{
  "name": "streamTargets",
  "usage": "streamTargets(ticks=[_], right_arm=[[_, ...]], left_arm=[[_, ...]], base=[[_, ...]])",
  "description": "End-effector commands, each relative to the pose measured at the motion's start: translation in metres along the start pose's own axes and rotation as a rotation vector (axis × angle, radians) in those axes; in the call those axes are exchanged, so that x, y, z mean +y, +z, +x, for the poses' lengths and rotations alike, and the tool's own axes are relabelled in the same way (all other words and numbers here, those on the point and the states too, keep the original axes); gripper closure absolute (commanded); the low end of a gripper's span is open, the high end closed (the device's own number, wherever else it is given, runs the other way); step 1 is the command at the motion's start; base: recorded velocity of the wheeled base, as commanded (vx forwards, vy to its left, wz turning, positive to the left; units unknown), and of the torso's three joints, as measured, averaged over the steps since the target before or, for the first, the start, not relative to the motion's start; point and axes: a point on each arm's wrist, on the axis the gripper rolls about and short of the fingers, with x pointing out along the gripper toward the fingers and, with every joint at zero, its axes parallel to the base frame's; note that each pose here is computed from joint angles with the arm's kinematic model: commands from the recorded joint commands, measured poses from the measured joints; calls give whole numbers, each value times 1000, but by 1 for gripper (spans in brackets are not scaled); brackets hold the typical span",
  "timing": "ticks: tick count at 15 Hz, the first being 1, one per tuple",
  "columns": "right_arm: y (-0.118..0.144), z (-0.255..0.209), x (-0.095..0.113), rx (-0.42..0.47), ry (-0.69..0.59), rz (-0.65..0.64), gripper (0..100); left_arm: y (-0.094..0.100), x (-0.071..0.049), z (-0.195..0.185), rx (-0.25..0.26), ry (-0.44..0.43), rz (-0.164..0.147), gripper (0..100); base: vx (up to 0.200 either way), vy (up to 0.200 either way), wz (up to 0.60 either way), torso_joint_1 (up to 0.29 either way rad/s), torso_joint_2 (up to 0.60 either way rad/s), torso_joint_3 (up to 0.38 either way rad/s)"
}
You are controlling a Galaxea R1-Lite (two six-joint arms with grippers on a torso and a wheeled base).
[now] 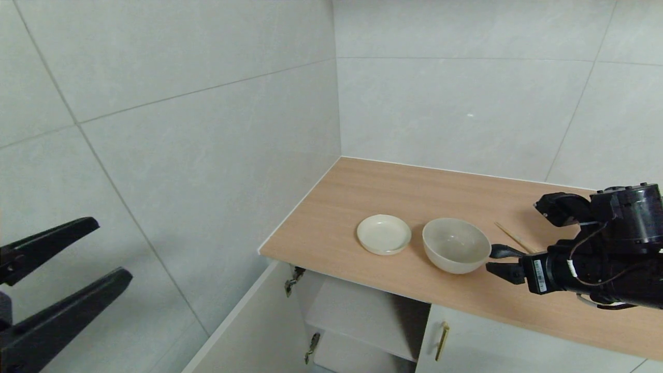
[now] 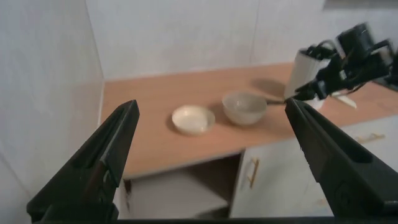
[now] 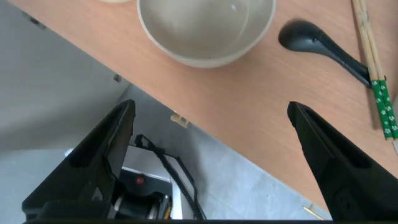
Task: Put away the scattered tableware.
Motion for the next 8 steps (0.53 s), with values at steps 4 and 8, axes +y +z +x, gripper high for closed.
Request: streamTargets(ticks=[4, 8], right_arm=[[-1, 7, -4, 5, -15, -2, 0], [0, 19, -8, 7, -24, 0, 0]], left_arm=[[-18, 19, 33, 113, -1, -62, 0], [-26, 24, 41, 158, -3, -69, 0]], base=[[0, 0, 0, 0, 0, 0], [0, 0, 0, 0, 0, 0]])
